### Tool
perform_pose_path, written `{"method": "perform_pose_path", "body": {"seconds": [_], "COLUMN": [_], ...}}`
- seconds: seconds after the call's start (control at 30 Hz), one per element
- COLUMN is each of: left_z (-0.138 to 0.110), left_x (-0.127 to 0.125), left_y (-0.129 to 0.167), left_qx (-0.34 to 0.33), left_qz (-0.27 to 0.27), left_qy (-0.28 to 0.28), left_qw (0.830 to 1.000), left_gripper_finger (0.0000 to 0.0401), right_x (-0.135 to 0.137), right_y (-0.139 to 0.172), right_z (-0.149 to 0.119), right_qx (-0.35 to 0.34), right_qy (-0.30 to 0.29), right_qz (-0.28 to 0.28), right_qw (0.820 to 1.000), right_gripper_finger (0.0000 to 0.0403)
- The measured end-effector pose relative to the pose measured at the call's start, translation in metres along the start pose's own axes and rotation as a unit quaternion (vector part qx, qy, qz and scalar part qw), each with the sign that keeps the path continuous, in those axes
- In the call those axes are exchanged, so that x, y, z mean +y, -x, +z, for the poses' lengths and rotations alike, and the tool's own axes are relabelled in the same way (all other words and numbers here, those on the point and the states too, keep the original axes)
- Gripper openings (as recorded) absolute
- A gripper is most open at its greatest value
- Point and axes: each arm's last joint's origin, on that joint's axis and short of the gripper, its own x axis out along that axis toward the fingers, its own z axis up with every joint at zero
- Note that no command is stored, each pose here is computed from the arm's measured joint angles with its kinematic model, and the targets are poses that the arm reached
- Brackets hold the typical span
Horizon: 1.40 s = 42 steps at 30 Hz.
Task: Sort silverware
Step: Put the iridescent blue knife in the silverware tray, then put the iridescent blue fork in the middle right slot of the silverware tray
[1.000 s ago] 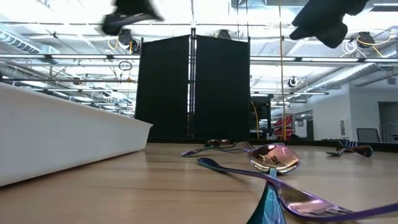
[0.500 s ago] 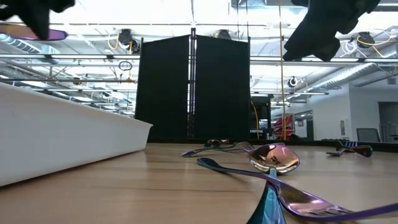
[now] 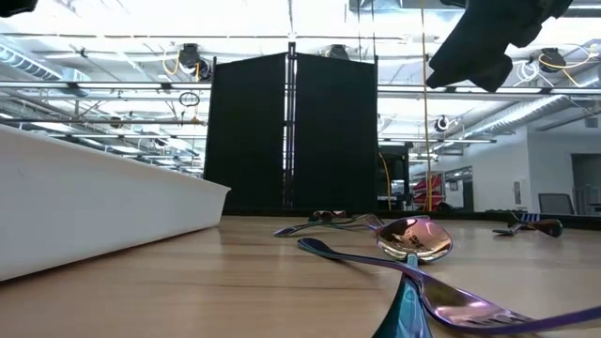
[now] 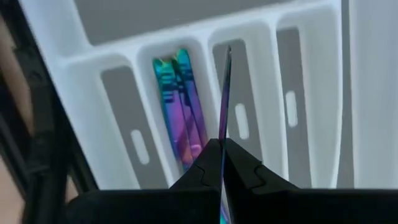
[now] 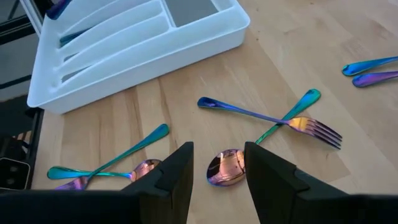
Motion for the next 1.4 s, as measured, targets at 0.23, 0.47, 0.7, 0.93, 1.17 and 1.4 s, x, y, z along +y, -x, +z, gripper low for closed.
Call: {"method": "perform_pose_path", "body": {"seconds": [0.23,0.47,0.7,0.93,1.17,1.4], "left_z": [-0.007,0.001,0.004,0.006,0.007,0.015], "left_x": [0.002,0.007,0.016,0.015,0.014,0.018], "left_y": [-0.034,-0.061,-0.069,-0.069,-0.069,-0.050], "left_qx": [0.008,0.033,0.066,0.071,0.073,0.096], "left_qz": [0.019,0.008,0.051,0.054,0.055,0.010], "left_qy": [0.016,0.038,0.054,0.054,0.025,0.025], "left_qw": [1.000,0.999,0.995,0.995,0.996,0.995], "left_gripper_finger": [0.0000,0.0000,0.0007,0.0034,0.0040,0.0041], "right_x": [0.000,0.000,0.000,0.001,0.000,0.000], "right_y": [0.000,0.000,0.000,0.000,-0.001,-0.001], "right_z": [0.000,0.000,0.000,0.000,0.000,0.000], "right_qx": [0.000,0.001,0.001,0.007,0.007,0.007], "right_qy": [-0.004,-0.003,0.013,0.024,0.021,0.021], "right_qz": [0.001,0.002,0.002,0.010,0.009,0.009], "right_qw": [1.000,1.000,1.000,1.000,1.000,1.000], "right_gripper_finger": [0.0130,0.0130,0.0130,0.0130,0.0130,0.0130]}}
